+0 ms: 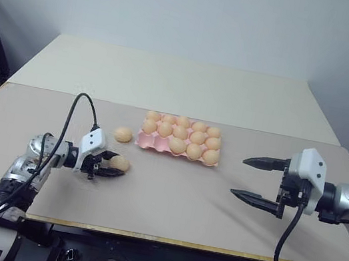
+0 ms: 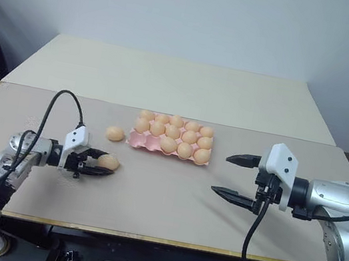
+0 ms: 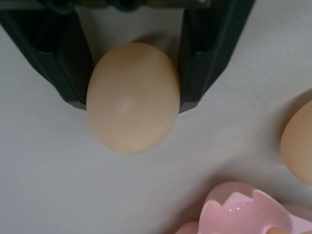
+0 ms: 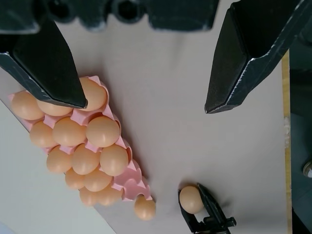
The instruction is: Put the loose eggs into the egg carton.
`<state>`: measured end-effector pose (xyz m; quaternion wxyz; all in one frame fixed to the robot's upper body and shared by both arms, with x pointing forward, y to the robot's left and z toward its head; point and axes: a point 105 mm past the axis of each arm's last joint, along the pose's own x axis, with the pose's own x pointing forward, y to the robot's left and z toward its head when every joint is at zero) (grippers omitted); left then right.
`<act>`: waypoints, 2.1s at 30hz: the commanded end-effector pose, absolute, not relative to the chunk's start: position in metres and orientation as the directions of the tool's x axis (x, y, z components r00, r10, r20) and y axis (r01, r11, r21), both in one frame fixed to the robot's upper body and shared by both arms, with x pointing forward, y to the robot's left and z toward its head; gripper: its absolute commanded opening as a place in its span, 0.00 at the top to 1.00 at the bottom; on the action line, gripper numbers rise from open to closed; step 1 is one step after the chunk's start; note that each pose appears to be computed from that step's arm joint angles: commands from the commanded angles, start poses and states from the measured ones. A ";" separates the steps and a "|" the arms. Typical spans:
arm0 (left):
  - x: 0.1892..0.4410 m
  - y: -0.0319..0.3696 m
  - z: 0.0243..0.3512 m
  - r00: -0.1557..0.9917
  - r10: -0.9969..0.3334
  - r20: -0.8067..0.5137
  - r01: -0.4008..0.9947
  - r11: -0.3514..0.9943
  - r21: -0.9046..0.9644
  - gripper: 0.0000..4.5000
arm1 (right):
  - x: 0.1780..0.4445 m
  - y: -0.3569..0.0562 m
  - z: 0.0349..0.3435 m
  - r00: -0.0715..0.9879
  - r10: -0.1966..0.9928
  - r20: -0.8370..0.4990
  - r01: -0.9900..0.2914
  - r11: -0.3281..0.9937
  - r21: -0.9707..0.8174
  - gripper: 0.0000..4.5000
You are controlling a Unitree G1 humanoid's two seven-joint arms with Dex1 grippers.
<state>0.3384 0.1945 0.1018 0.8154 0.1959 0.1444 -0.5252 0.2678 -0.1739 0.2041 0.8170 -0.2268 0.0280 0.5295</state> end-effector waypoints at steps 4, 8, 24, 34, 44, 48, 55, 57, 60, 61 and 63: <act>0.339 0.195 0.123 0.404 -0.832 -0.381 0.914 0.353 0.199 0.67 | 0.265 -0.168 0.213 0.420 0.873 -0.249 -0.875 0.317 -0.365 0.00; 0.340 0.185 0.148 0.382 -0.877 -0.291 0.921 0.334 0.202 0.67 | 0.263 -0.160 0.215 0.390 0.895 -0.216 -0.887 0.302 -0.349 0.00; 0.398 0.115 0.173 0.468 -0.863 -0.190 0.869 0.411 0.276 0.59 | 0.272 -0.155 0.227 0.451 0.883 -0.133 -0.854 0.383 -0.353 0.00; 0.400 0.114 0.176 0.459 -0.870 -0.179 0.871 0.401 0.284 0.00 | 0.267 -0.155 0.228 0.470 0.874 -0.126 -0.843 0.401 -0.359 0.00; 0.352 0.183 0.223 0.504 -0.862 -0.057 0.829 0.464 0.311 0.00 | 0.269 -0.158 0.226 0.464 0.877 -0.126 -0.848 0.398 -0.350 0.00; 0.314 0.225 0.224 0.535 -0.839 -0.100 0.820 0.487 0.302 0.00 | 0.269 -0.161 0.224 0.455 0.879 -0.142 -0.856 0.387 -0.344 0.00; 0.265 0.264 0.215 0.595 -0.782 -0.185 0.798 0.547 0.253 0.00 | 0.269 -0.165 0.220 0.435 0.885 -0.165 -0.868 0.364 -0.338 0.00; 0.257 0.267 0.213 0.617 -0.763 -0.191 0.783 0.569 0.251 0.00 | 0.268 -0.165 0.220 0.427 0.888 -0.170 -0.872 0.355 -0.337 0.00; 0.252 0.273 0.209 0.660 -0.727 -0.189 0.749 0.615 0.248 0.00 | 0.269 -0.166 0.219 0.426 0.887 -0.178 -0.874 0.352 -0.336 0.00; 0.251 0.275 0.208 0.668 -0.720 -0.188 0.741 0.624 0.247 0.00 | 0.269 -0.166 0.218 0.426 0.886 -0.181 -0.874 0.352 -0.336 0.00; 0.247 0.276 0.205 0.678 -0.711 -0.183 0.733 0.639 0.233 0.00 | 0.269 -0.167 0.218 0.425 0.886 -0.184 -0.875 0.350 -0.335 0.00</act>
